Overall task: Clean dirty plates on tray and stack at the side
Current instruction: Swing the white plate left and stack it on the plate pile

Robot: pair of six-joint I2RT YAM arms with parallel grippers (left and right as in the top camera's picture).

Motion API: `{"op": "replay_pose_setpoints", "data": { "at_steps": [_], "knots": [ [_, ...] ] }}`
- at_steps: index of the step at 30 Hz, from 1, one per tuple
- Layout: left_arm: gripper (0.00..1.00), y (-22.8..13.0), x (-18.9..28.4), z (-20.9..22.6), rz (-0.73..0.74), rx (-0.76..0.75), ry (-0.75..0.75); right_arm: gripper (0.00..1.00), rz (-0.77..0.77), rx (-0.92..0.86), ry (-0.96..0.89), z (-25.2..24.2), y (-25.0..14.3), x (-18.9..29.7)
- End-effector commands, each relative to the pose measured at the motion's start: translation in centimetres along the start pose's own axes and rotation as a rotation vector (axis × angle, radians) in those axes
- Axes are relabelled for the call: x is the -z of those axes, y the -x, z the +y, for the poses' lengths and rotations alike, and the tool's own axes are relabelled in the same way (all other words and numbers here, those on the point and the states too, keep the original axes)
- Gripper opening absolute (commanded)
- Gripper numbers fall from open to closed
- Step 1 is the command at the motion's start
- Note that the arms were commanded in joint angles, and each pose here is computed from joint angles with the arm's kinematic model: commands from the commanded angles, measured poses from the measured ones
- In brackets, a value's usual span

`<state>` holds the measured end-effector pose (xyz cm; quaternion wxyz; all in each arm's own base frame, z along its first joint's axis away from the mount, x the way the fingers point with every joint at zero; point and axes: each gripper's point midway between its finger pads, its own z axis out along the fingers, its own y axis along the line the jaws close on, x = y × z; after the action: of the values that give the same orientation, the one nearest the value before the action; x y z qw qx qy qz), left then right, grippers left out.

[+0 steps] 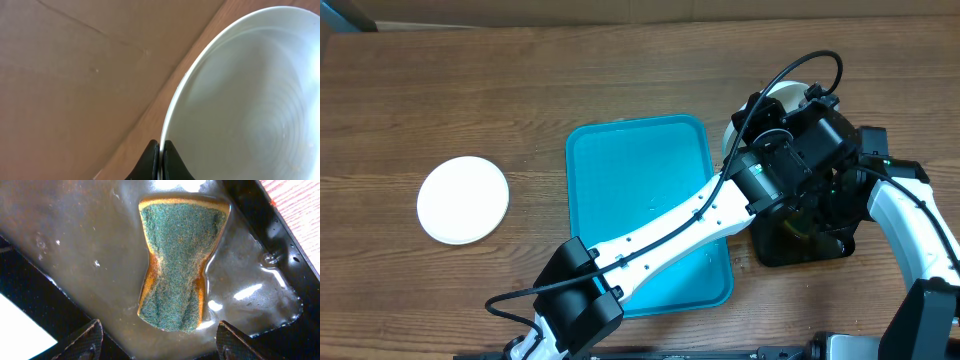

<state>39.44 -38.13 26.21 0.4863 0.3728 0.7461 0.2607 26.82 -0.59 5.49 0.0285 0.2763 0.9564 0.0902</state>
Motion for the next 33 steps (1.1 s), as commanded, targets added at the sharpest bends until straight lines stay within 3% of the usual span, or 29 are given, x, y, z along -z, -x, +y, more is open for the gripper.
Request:
{"op": "replay_pose_setpoints", "data": {
  "at_steps": [1,4,6,11,16,25,27,33],
  "knots": [
    [0.04,0.8,1.4,3.5,-0.021,0.174,0.066,0.74,-0.019,0.003,0.009,0.1,0.1,0.5],
    [0.04,1.2,1.3,2.2,-0.040,0.099,-0.009,0.74,-0.019,0.003,0.010,0.1,0.1,0.5],
    [0.04,1.0,1.3,3.2,-0.029,0.177,0.039,0.74,-0.017,0.003,0.009,0.1,0.0,0.5],
    [0.04,0.3,1.6,2.8,-0.014,0.206,-0.028,0.74,-0.016,0.003,0.008,0.1,0.0,0.5],
    [0.04,-3.4,1.5,7.6,0.088,0.485,-0.034,0.74,-0.010,0.001,0.005,0.0,-0.2,0.5],
    [0.04,-16.6,0.5,15.0,0.463,0.944,-0.393,0.74,-0.007,0.001,0.004,0.0,-0.2,0.5],
    [0.04,-22.4,0.2,17.6,0.610,1.057,-0.390,0.74,-0.007,0.001,0.004,0.0,-0.2,0.5],
    [0.04,-35.0,2.0,22.9,0.879,1.297,-0.294,0.74,-0.002,0.000,0.002,0.0,-0.3,0.5]
  ]
}}
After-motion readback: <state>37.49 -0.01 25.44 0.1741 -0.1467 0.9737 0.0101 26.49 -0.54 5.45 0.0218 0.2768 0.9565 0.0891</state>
